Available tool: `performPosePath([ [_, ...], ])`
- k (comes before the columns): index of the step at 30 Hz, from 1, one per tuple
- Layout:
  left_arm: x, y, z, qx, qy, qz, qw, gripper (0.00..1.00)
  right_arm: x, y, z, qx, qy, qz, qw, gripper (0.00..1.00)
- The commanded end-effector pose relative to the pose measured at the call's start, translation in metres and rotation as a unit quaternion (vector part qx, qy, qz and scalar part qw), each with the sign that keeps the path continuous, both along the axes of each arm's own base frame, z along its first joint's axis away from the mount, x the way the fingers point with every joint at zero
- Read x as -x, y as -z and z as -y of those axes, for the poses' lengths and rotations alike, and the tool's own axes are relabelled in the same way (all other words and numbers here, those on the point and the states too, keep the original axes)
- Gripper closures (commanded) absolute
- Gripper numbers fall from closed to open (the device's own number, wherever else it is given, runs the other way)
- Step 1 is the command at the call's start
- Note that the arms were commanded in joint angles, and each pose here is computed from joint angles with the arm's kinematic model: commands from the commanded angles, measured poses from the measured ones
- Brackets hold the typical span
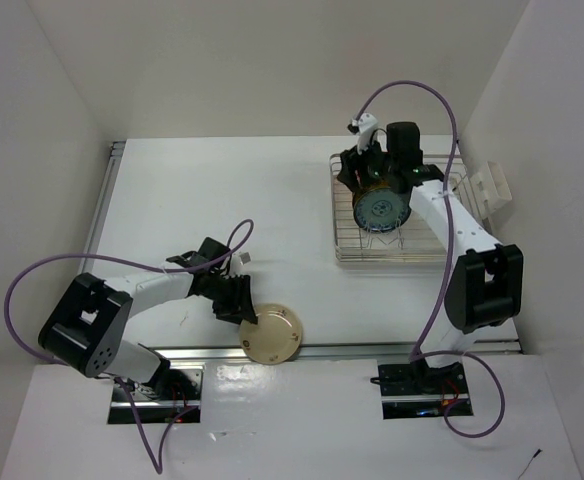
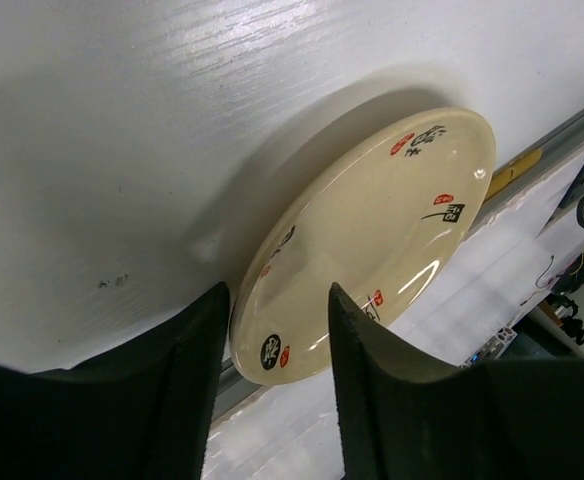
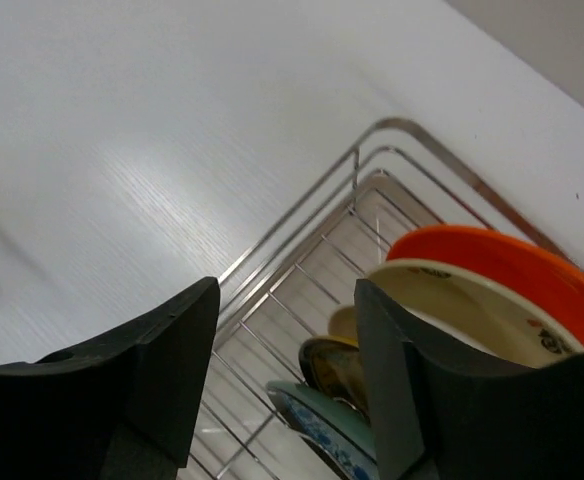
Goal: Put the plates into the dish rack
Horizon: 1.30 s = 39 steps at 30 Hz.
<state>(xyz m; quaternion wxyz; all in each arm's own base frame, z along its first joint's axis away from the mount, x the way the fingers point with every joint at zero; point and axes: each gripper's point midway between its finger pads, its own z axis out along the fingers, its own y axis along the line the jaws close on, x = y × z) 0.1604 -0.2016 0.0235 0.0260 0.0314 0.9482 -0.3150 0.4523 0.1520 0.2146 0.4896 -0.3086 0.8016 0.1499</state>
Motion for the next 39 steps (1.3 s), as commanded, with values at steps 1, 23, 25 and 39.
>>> performPosePath([
  [1,0.004,-0.001,0.001,0.003,0.013,-0.001,1.000,0.50,-0.001,-0.106,-0.021,-0.080,-0.041,0.116,0.989,0.35],
  [23,-0.072,-0.070,0.039,0.041,0.098,0.182,0.978,1.00,0.055,-0.127,-0.025,-0.136,-0.022,0.042,0.990,0.21],
  [25,-0.091,-0.099,0.041,0.062,0.097,0.226,0.967,1.00,0.068,-0.118,-0.039,-0.165,-0.052,-0.010,0.985,0.19],
  [39,-0.172,-0.218,0.030,0.079,0.075,0.401,0.910,1.00,0.112,-0.079,-0.093,-0.216,-0.210,-0.149,0.942,0.19],
])
